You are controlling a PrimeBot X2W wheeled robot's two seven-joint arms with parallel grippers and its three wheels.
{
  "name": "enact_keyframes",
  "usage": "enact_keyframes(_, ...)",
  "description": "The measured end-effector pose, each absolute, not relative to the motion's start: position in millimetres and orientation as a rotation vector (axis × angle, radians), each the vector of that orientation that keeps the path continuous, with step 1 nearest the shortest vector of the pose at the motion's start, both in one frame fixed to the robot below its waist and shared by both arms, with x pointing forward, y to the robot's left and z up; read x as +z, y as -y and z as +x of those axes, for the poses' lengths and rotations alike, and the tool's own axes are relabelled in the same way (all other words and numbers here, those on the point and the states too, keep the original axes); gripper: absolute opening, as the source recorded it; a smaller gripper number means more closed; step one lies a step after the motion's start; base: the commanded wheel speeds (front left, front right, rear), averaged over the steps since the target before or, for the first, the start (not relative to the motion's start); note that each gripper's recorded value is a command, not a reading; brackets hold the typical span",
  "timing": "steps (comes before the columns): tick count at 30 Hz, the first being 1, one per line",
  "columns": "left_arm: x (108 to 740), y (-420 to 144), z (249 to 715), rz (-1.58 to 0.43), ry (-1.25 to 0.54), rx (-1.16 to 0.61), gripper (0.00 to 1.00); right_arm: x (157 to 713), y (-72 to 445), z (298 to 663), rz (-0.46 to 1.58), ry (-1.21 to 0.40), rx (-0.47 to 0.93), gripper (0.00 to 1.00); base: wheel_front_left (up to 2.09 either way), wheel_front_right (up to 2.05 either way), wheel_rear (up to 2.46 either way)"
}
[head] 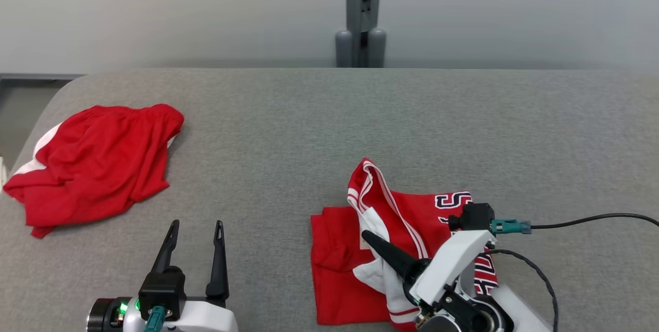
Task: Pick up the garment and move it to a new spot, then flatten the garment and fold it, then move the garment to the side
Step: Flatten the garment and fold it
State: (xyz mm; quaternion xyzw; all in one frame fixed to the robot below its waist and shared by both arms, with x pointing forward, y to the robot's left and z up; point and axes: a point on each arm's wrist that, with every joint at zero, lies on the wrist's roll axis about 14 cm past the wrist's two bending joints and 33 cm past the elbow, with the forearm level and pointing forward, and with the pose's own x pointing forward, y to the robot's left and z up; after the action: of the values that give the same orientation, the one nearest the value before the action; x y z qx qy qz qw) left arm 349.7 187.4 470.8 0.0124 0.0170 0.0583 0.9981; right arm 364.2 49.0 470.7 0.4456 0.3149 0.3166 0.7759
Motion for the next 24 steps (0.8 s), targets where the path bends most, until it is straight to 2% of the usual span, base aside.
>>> enact_keyframes(16, 458.7, -216.0, 327.2, 0.014, -0.081, 0.231, 1.00, 425.9, -101.6, 348.7, 0.893, -0.878, 0.738, 0.00, 0.00, 0.00, 0.00)
enact_keyframes(17, 458.3, -216.8, 326.7, 0.010, -0.083, 0.236, 1.00, 423.4, -101.6, 349.9, 0.888, -0.881, 0.731, 0.09, 0.00, 0.00, 0.00)
enact_keyframes(18, 458.0, -216.9, 326.6, 0.009, -0.084, 0.238, 1.00, 421.2, -100.9, 351.4, 0.886, -0.881, 0.721, 0.76, 0.00, 0.00, 0.00)
enact_keyframes(19, 457.6, -217.7, 326.3, 0.010, -0.085, 0.242, 1.00, 419.0, -100.3, 352.7, 0.883, -0.886, 0.713, 1.00, 0.00, 0.00, 0.00)
enact_keyframes(24, 457.6, -216.8, 327.9, 0.009, -0.085, 0.239, 1.00, 421.4, -102.3, 356.6, 0.877, -0.882, 0.713, 1.00, 0.00, 0.00, 0.00)
